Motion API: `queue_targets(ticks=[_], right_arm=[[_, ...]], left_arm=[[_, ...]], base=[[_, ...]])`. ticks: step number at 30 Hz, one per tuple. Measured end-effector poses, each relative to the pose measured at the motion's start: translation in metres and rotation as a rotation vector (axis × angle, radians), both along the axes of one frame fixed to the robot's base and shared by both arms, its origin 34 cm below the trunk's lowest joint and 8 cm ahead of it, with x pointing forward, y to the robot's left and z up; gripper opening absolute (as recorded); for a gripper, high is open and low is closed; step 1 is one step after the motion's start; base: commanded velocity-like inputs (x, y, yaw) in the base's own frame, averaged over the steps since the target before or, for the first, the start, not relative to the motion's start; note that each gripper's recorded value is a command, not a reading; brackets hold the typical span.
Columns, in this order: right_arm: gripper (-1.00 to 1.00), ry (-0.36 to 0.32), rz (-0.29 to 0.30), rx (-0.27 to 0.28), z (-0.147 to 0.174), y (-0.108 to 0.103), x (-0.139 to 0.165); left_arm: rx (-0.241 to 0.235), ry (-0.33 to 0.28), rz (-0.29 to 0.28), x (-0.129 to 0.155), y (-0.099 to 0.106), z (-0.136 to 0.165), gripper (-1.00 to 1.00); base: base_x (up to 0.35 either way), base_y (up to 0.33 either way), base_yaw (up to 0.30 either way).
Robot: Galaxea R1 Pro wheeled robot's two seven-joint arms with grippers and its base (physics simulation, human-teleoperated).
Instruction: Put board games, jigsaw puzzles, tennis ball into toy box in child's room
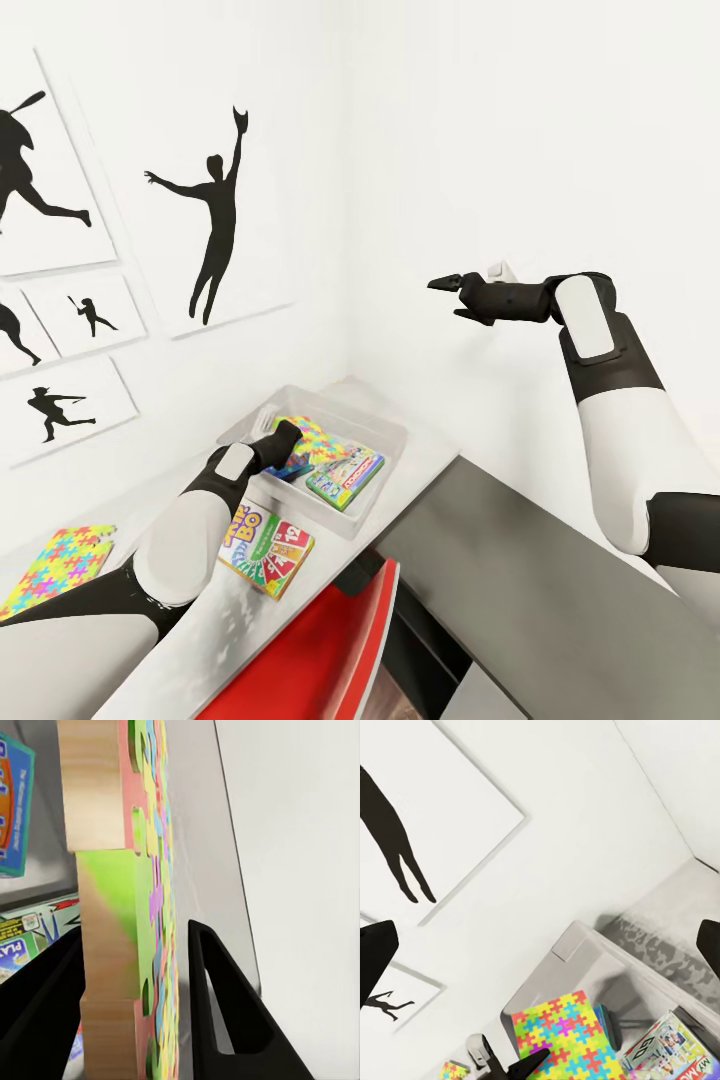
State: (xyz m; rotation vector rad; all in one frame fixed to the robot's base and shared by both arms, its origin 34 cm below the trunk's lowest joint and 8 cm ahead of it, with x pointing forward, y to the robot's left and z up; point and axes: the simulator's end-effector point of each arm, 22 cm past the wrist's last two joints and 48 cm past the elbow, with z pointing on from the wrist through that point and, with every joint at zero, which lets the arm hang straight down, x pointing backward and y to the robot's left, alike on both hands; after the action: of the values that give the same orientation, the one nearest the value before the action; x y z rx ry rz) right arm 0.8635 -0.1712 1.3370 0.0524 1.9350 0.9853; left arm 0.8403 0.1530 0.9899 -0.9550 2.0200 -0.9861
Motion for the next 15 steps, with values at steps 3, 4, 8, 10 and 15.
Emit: queue_targets(ticks=[3, 4, 8, 10, 15], right_arm=[[1.0, 0.0, 0.0, 0.0, 0.0, 0.0, 0.0], [1.0, 0.0, 0.0, 0.0, 0.0, 0.0, 0.0], [1.0, 0.0, 0.005, 0.002, 0.0001, 0.0039, -0.0005], [1.0, 0.0, 0.009, 0.004, 0.0003, 0.0067, -0.0008], [1.0, 0.0, 0.011, 0.004, 0.0003, 0.0083, -0.001]], left_arm=[[0.006, 0.011, 0.003, -0.0009, 0.0011, -0.0024, -1.0], [0.007, 0.012, 0.004, -0.001, 0.0014, -0.0028, -1.0], [0.01, 0.013, 0.005, -0.001, 0.0013, -0.003, -1.0], [0.011, 0.013, 0.005, -0.001, 0.0011, -0.003, -1.0], [0.013, 0.011, -0.001, -0.0009, -0.002, -0.0022, -1.0]], base=[[0.0, 0.0, 0.0], [0.0, 0.0, 0.0], [0.0, 0.0, 0.0], [0.0, 0.0, 0.0], [0.0, 0.0, 0.0]])
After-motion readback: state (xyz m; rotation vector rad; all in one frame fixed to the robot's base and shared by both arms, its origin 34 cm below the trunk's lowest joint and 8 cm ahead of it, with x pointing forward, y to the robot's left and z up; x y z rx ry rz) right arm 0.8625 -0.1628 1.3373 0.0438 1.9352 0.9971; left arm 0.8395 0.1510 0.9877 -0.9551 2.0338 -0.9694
